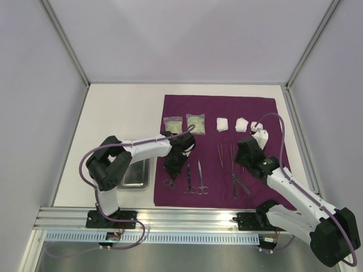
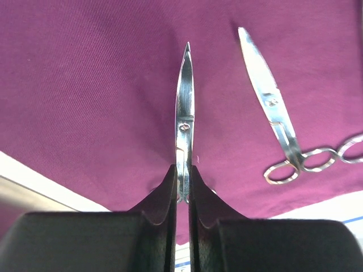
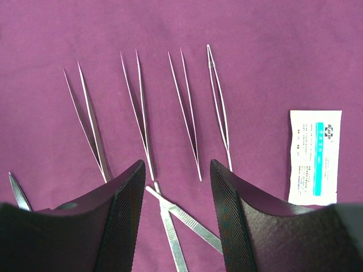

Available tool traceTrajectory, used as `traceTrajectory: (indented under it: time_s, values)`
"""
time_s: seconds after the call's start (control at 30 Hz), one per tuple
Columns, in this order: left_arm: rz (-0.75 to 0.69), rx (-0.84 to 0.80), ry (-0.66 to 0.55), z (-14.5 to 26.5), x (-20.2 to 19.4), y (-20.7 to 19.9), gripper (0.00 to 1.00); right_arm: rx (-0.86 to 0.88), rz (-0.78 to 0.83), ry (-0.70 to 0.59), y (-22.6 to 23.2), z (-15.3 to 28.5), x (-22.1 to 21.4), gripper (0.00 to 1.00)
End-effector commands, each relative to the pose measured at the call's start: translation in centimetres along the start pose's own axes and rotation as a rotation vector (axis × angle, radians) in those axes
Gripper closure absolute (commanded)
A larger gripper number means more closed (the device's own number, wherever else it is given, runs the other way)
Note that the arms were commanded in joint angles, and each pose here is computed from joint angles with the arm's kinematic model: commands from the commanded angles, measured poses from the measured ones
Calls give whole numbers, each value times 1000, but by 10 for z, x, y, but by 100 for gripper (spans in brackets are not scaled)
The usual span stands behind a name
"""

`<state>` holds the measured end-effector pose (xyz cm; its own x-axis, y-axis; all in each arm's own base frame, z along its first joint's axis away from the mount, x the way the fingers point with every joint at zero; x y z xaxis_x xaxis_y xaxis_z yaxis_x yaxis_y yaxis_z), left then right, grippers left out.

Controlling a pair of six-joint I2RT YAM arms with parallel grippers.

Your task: Prepare the surgical pack

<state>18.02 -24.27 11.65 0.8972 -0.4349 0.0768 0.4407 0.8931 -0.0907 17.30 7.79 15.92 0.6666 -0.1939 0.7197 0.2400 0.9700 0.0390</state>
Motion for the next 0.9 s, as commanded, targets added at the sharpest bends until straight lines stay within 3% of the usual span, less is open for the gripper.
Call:
traceTrajectory:
  time_s: [0.0,0.37,0.47,0.6,0.73,0.87]
  values:
    - [-24,-68,-96,27,7,-5,100,15,-6,-43,4,0,7,48]
    - [-48,-67,-149,50,10,2,100,22,-12,-51,4,2,10,48]
    - [-21,-61,-228,82,16,25,100,31,-23,-60,6,4,14,49]
    - [147,-17,-292,121,12,90,100,76,-55,-83,14,4,21,49]
    - [261,34,-213,123,-19,135,100,91,-65,-82,22,0,27,50]
    - [392,-13,-93,91,-48,163,100,97,-65,-68,28,-6,29,50]
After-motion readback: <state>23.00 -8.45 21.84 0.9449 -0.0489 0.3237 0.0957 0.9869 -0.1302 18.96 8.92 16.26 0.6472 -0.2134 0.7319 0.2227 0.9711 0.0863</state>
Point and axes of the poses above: each gripper's point midway between its finger pads, its own z axis back along the fingers, its own y axis along the line the jaws close on, x = y × z, the point moved 10 cm from there along z, back along the fingers, and after that the axes turned 3 degrees about z, right-handed, at the moved point
